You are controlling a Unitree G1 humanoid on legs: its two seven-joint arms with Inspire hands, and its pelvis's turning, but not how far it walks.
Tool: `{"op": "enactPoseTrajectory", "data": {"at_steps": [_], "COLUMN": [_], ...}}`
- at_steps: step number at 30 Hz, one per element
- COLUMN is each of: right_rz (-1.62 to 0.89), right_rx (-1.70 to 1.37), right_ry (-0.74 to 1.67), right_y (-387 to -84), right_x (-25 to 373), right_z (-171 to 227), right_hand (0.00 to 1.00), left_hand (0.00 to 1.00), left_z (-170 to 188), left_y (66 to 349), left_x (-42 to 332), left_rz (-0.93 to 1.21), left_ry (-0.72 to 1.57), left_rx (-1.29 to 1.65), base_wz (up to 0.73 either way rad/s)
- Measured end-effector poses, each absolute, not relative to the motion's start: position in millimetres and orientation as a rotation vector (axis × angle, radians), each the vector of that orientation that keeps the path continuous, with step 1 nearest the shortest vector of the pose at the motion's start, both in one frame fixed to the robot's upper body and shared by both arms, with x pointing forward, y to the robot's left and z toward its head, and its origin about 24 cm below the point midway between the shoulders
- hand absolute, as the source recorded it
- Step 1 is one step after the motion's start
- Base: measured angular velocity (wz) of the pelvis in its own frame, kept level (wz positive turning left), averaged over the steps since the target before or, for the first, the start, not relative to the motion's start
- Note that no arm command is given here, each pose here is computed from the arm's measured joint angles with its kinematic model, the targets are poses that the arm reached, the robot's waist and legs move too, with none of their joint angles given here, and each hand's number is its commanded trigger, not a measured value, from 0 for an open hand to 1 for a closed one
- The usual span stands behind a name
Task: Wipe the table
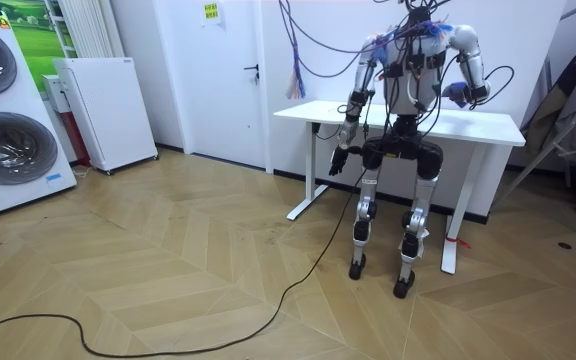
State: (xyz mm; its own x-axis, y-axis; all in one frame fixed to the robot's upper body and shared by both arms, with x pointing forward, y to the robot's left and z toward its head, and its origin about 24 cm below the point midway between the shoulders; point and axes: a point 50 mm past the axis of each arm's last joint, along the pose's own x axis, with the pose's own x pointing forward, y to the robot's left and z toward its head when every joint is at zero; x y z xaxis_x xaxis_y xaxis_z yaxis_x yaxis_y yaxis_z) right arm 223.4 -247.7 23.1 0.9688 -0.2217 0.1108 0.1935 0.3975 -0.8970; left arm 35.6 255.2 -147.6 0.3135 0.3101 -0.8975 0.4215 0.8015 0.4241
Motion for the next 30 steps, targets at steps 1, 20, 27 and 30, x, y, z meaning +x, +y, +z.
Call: {"op": "enactPoseTrajectory", "data": {"at_steps": [1,20,27,30], "right_rz": [-0.261,-0.235,-0.291,-0.311], "right_rx": [-1.133,-1.190,-1.219,-1.225], "right_ry": [0.033,0.072,0.102,0.147], "right_y": [-248.0,-254.0,-278.9,-288.1], "right_x": [222.2,209.6,205.8,200.7], "right_z": [22.1,13.4,16.3,11.6], "right_hand": [0.00,0.00,0.00,0.32], "left_hand": [0.00,0.00,0.00,0.00], "left_z": [-147.6,-147.6,-145.5,-143.9], "left_y": [255.2,255.2,260.9,266.0], "left_x": [35.9,35.9,33.5,28.5], "left_rz": [-0.082,-0.089,-0.059,-0.041], "left_ry": [1.278,1.278,1.266,1.271], "left_rx": [0.684,0.679,0.668,0.666], "base_wz": [0.00,0.00,0.00,0.00]}}
